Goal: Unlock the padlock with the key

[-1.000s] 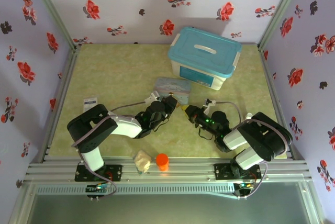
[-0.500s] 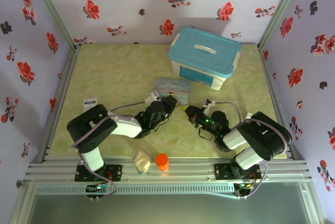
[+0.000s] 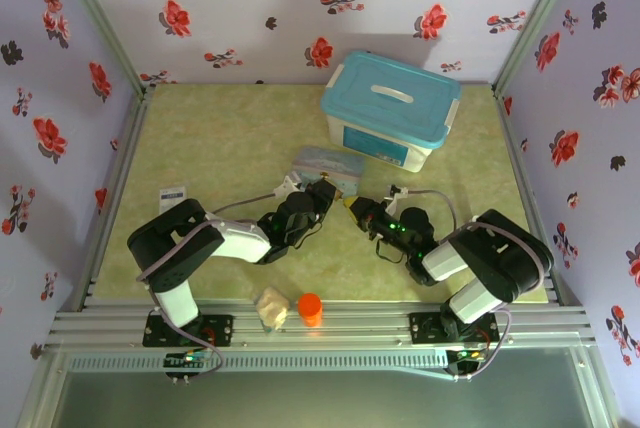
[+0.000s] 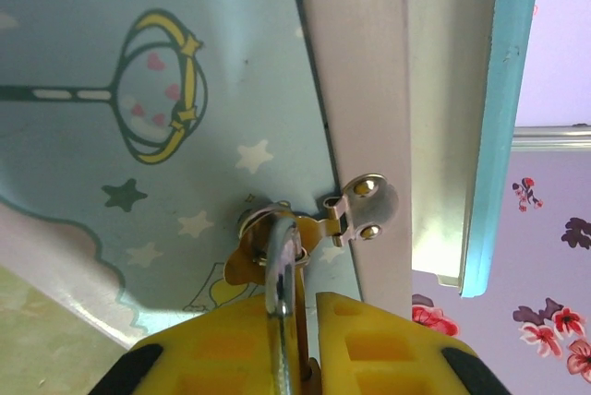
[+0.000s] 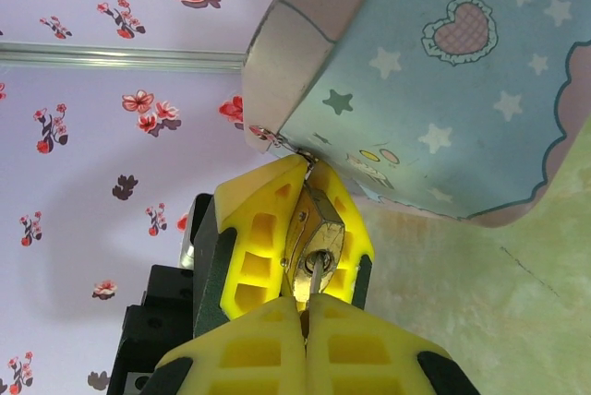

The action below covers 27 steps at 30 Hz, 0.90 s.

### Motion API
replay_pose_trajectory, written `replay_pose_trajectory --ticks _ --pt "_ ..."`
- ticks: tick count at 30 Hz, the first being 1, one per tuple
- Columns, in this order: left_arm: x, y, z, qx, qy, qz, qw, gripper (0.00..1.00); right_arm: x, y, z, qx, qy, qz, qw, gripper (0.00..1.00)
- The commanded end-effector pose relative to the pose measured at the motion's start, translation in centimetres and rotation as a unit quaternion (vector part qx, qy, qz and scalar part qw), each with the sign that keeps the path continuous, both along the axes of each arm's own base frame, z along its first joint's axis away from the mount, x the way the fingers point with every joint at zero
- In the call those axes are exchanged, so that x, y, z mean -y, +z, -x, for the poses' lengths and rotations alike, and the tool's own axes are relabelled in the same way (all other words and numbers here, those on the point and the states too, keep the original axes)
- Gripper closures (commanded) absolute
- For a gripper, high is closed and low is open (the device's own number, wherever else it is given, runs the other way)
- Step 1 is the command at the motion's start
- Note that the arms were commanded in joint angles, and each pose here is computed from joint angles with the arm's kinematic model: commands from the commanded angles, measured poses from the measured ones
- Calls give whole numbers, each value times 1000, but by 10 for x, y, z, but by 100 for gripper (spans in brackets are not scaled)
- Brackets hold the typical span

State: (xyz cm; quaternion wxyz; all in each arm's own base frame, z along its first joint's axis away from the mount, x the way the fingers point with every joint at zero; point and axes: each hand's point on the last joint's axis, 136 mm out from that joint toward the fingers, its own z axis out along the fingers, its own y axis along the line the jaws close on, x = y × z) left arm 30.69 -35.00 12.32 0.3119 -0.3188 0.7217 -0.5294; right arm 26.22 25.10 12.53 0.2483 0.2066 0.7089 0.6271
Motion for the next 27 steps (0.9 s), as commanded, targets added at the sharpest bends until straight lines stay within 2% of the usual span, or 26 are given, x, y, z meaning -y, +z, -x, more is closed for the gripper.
replay_pose_trajectory --ticks 1,5,12,27 --pt "20 51 3 42 -27 79 996 100 -9 7 0 17 18 -2 1000 100" --pt "22 51 4 41 -32 86 995 100 -10 2 5 15 31 5 999 100" --pt "24 47 7 34 -39 98 994 100 17 -19 -3 -20 -1 17 1000 100" --pt "28 44 8 35 -46 108 992 100 22 -34 -4 -44 2 24 999 100"
